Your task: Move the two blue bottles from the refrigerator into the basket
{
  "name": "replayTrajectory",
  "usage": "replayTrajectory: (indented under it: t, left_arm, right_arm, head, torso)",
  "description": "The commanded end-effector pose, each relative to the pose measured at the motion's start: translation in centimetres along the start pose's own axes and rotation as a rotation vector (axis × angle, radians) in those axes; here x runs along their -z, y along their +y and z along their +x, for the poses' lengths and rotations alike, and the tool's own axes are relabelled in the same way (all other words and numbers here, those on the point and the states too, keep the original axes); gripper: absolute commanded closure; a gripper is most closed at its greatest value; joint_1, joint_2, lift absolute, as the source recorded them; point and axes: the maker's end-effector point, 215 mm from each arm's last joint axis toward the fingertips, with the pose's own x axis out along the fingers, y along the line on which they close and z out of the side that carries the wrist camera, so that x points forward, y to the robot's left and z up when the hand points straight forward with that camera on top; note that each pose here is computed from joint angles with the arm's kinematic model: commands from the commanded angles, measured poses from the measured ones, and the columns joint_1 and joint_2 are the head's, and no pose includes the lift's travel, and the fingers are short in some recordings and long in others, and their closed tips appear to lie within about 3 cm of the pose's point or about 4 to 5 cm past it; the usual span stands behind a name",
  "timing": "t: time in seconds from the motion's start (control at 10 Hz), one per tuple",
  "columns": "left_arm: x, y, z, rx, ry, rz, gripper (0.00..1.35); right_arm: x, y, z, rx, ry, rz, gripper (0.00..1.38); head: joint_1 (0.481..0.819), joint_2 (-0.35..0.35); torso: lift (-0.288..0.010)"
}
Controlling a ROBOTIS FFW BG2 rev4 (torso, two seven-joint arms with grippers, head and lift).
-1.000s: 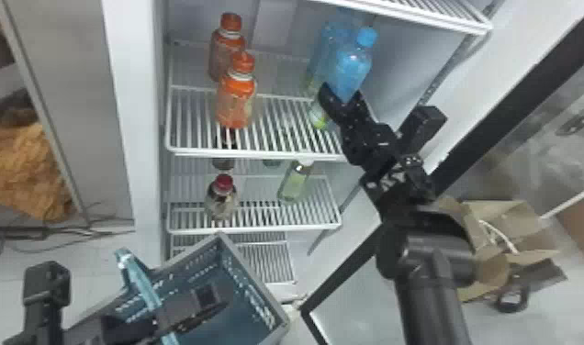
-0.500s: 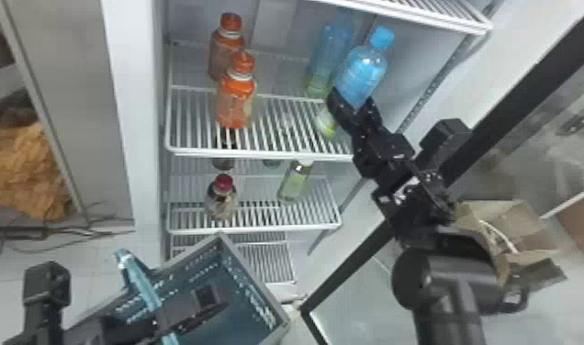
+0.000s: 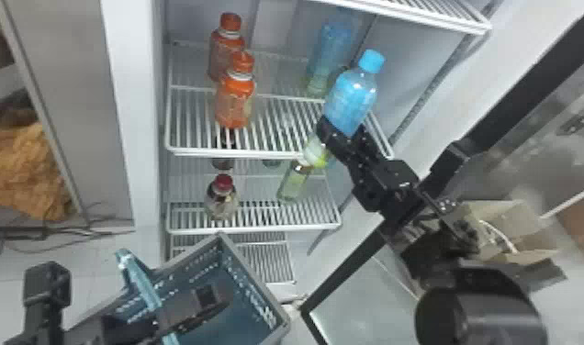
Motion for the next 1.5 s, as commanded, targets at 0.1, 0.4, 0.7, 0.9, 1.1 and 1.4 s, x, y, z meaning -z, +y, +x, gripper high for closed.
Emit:
replayTrajectory:
  t: [0.1,0.4,0.7,0.9,1.1,1.4]
  left_arm:
    - [0.0,0.1,0.0,-0.002,0.0,0.0,1.2]
    - [0.1,0.1,0.1,-0.001,0.001,-0.003,1.2]
    - [0.1,0.1,0.1,-0.002,0.001,-0.003,1.2]
    - [-0.1,0.1,0.1,0.001,-0.004,0.0,1.2]
    - [-0.1,0.1,0.0,0.002,-0.007,-0.002,1.2]
    - [-0.2,0.1,0.1,0.0,-0.003,0.002,1.2]
  right_arm:
    - [1.6,2.6,-1.7,-0.046,0.079,0.056,1.28]
    - [4.0,5.8,-3.1,-0.125,0.171,0.131,1.28]
    - [6.1,8.1,-4.5,-0.18,0.254,0.188,1.28]
    - [7.7,10.7,-5.5,-0.241,0.307,0.259,1.28]
    - [10.1,14.3,-6.3,-0.337,0.38,0.347,1.28]
    - [11.9,16.9,-6.8,-0.404,0.451,0.393,1.28]
  head:
    - [0.695,-0.35]
    - [0.695,-0.35]
    - [0.695,-0.35]
    - [0.695,-0.35]
    - [0.695,-0.319]
    - [0.695,-0.262]
  torso:
    - [-0.01]
    - [-0.01]
    - [-0.01]
    - [-0.01]
    - [-0.01]
    - [-0.01]
